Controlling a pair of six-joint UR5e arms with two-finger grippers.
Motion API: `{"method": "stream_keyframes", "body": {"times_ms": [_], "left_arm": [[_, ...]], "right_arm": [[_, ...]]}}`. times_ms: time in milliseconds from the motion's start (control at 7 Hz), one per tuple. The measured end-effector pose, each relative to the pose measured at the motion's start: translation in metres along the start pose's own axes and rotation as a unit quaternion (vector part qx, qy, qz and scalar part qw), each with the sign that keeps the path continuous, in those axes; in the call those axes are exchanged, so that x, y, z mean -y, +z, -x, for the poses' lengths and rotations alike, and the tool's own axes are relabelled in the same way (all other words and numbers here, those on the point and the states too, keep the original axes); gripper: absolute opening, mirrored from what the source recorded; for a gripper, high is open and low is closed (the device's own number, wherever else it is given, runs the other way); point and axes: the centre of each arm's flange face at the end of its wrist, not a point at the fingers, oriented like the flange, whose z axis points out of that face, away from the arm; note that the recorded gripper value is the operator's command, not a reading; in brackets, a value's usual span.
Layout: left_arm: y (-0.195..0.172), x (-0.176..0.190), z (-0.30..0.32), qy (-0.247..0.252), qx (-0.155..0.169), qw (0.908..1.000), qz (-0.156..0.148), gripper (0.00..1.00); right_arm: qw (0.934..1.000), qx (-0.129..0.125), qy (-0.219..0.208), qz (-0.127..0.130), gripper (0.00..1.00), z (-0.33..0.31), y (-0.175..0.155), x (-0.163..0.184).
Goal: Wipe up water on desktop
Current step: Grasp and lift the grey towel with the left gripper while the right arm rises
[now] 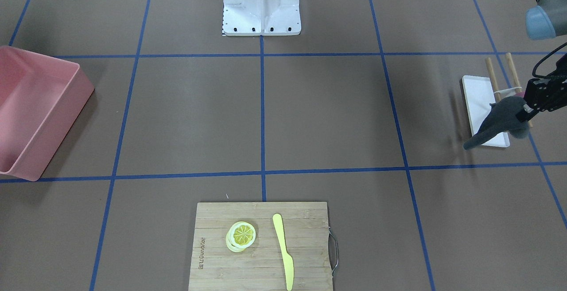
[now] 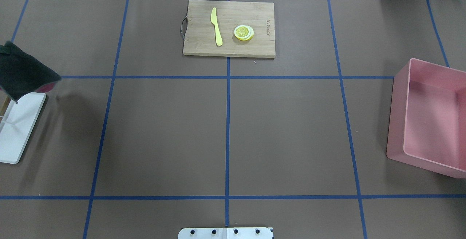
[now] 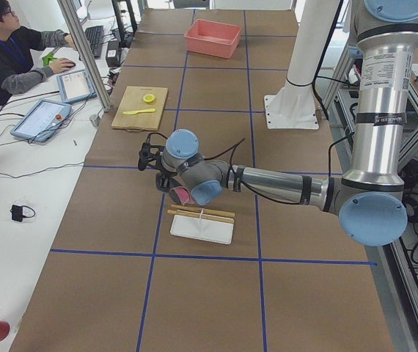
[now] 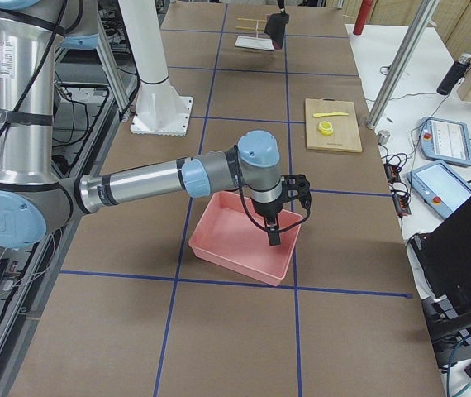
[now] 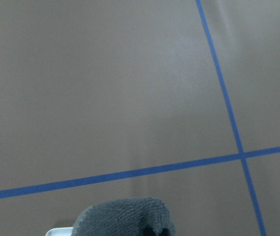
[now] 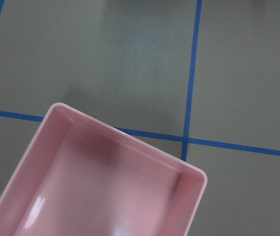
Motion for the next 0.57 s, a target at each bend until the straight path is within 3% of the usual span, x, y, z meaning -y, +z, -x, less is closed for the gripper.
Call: {"method": "stream_keyframes", "body": {"times_ms": [286, 571], "left_arm": [[-0.003, 0.019, -0.049, -0.059, -0.03, 0.9978, -0.009, 0.0], [0.001, 0.026, -0.105, -0.122, -0.063, 0.9905, -0.002, 0.0]], "right_arm": [[0.9989, 0.03, -0.019, -0.031, 0.96, 0.074, -0.004, 0.015], [0.9913, 0.085, -0.077, -0.065, 0.97, 0.169, 0.009, 0.036]]}}
